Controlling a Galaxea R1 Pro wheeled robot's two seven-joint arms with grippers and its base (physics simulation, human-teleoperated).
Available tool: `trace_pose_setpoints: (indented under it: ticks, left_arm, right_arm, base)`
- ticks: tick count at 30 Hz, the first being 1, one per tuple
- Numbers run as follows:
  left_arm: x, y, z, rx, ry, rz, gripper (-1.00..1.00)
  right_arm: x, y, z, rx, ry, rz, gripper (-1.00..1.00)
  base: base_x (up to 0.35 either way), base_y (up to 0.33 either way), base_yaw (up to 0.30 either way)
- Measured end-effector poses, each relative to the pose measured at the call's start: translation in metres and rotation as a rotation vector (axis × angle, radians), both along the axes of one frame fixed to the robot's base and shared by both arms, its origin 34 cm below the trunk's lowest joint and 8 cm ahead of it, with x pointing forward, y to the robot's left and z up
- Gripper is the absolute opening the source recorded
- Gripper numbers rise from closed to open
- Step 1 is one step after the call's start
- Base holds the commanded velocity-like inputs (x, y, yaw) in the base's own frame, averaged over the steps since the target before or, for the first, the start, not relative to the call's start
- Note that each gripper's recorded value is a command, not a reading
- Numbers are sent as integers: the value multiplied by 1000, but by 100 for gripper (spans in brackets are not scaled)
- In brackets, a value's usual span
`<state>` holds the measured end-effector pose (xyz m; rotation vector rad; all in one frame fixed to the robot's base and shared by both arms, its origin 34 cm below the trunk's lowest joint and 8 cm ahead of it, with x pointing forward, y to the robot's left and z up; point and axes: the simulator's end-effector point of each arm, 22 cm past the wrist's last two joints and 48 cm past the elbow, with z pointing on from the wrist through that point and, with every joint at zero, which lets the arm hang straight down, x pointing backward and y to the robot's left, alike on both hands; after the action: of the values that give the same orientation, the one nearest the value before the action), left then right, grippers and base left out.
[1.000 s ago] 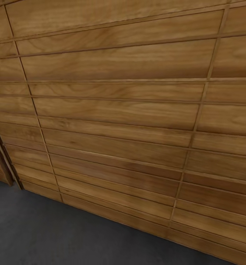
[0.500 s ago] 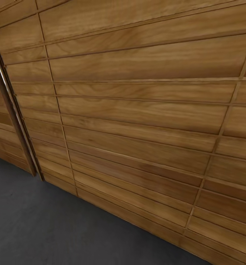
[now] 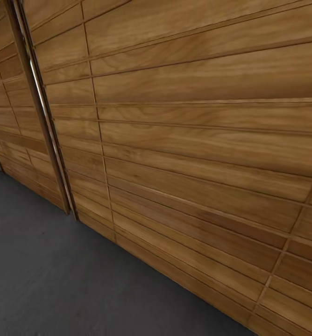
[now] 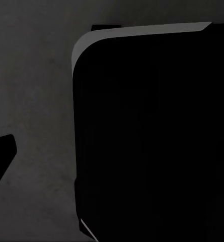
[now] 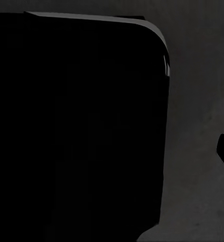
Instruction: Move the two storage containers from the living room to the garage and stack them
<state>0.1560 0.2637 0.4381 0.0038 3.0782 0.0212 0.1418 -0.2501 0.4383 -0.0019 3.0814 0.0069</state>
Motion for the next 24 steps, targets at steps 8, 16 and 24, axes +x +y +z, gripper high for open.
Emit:
trace_pose_setpoints:
  ticks: [8, 16, 24]
  left_arm:
    - [0, 0, 0, 0, -1, 0, 100]
    - [0, 0, 0, 0, 0, 0, 100]
    - [0, 0, 0, 0, 0, 0, 100]
  right_arm:
    - [-1, 0, 0, 1, 4, 1, 100]
    - [-1, 0, 0, 0, 4, 2, 100]
    - [-1, 1, 0, 1, 4, 0, 100]
  base:
    - [0, 0, 278]
    - [0, 0, 278]
    - [0, 0, 278]
